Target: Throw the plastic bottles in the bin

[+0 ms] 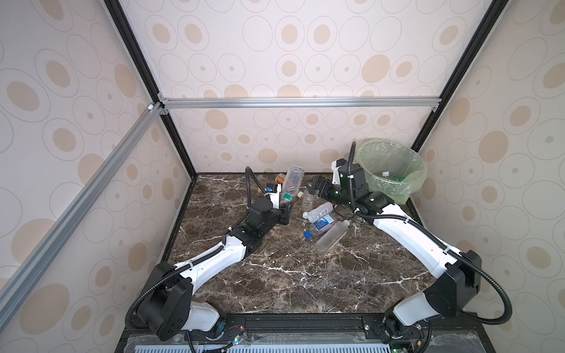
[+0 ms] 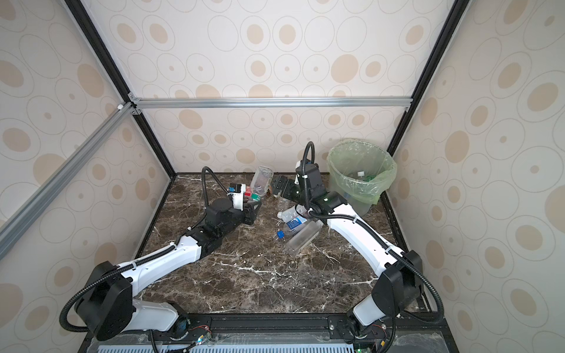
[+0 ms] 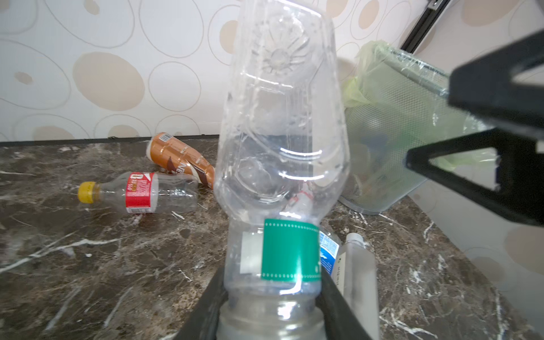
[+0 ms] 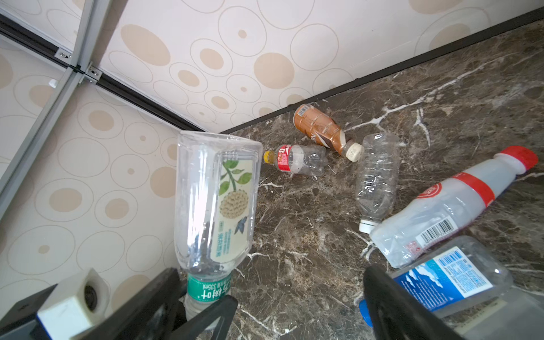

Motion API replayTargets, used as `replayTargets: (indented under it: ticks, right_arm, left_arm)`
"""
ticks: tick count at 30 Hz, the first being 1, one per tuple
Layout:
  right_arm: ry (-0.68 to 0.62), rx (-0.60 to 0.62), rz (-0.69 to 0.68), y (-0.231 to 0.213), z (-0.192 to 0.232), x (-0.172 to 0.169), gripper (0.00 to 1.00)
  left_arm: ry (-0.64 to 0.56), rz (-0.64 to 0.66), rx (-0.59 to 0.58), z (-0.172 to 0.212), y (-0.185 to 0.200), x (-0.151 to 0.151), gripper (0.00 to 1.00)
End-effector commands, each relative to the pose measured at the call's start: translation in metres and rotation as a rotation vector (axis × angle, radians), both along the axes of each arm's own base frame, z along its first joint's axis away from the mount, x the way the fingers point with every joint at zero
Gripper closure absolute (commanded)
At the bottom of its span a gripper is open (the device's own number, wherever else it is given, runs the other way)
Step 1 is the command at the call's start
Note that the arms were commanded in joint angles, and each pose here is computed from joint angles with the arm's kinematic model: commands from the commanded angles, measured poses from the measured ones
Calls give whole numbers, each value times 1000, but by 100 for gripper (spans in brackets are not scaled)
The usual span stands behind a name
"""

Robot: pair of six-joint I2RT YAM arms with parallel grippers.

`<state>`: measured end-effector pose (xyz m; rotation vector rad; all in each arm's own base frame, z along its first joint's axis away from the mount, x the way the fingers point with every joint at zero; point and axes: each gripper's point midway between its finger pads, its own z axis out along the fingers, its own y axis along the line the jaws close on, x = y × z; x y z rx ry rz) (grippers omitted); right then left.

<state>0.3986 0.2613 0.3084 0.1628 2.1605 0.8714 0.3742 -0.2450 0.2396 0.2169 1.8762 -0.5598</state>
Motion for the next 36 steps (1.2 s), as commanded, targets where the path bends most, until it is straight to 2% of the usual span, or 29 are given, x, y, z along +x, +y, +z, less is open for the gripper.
replayTargets:
  ticks: [1,5,19,27,33,36]
  right_arm:
    - [11,29,34,11,13,4,0]
    - [38,49,32,21,12,16,0]
    - [100,89,52,47,3,37,0]
    - [130,42,20,48,-20,50,0]
    - [159,44,24,54,-35,56,8]
    - [163,43,26,55,-38,57,16]
  left_arm:
    - [-103,56,92,27,6,7,69]
    - [-132,97,166,25,7,8,69]
    - [-168,107,326,7,-4,7,69]
    - [-196,94,312,12,-15,2,69]
    - [-225,83,320,17,-23,-4,69]
    - [-231,83,321,18,-25,-5,69]
